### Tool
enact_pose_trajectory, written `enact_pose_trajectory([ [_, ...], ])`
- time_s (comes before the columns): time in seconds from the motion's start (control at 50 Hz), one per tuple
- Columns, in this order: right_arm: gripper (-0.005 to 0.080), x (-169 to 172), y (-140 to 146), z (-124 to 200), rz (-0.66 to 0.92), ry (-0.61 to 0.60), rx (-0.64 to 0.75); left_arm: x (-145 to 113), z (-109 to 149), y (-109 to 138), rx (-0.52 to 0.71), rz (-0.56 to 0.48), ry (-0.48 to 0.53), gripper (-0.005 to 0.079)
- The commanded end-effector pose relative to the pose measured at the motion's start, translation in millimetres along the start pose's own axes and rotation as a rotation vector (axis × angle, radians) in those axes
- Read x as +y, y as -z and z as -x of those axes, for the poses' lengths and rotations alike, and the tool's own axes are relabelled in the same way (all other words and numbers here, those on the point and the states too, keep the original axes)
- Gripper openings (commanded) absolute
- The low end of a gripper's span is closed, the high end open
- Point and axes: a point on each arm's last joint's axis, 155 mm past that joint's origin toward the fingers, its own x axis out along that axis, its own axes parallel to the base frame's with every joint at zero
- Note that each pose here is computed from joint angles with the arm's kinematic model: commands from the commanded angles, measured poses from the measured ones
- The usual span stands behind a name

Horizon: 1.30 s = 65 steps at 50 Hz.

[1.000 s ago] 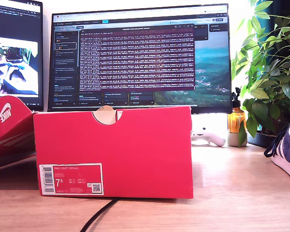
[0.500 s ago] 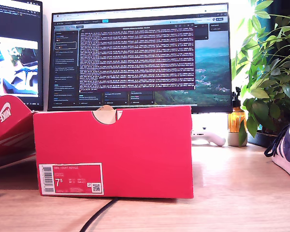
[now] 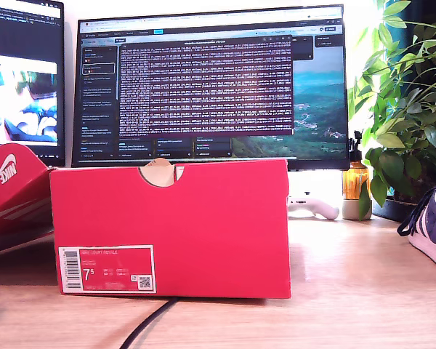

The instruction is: Pack the blue shoes by picking the first shoe and placing it inside the red shoebox, left side, then picking and rotating the second shoe and placing it in the shoebox

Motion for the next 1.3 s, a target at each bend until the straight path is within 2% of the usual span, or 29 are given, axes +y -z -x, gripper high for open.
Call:
enact_pose_trajectory([
  [0.0,-0.0011,3,-6,-2,0.002,0.004,0.036,-2,-8,8,0.060,-0.063,0.022,-0.0019],
  [0.12,-0.0010,1,-1,-9,-0.003,0.041,0.179,-5,-23,11,0.114,-0.151,0.043,-0.0019],
  [0.28,-0.0003,-1,7,-12,0.005,0.074,0.328,13,-39,12,0.182,-0.289,-0.046,-0.0019],
  [0.36,0.0006,-2,17,-10,-0.005,0.089,0.416,21,-45,13,0.219,-0.398,-0.083,-0.0019],
  [0.48,0.0011,-2,35,-8,-0.024,0.091,0.530,26,-54,16,0.255,-0.449,-0.091,-0.0019],
  [0.64,0.0041,2,59,-4,-0.032,0.088,0.642,26,-70,11,0.246,-0.472,-0.073,-0.0019],
  [0.78,0.0045,8,62,-5,-0.025,0.078,0.652,25,-84,1,0.217,-0.542,-0.069,-0.0019],
  [1.02,0.0144,15,59,-10,-0.053,0.073,0.632,19,-104,2,0.228,-0.613,-0.037,-0.0019],
  [1.16,0.0156,14,58,-17,-0.057,0.079,0.625,18,-112,-6,0.201,-0.635,-0.049,-0.0019],
  [1.28,0.0233,13,58,-30,-0.057,0.079,0.625,19,-115,-18,0.162,-0.671,-0.068,-0.0019],
])
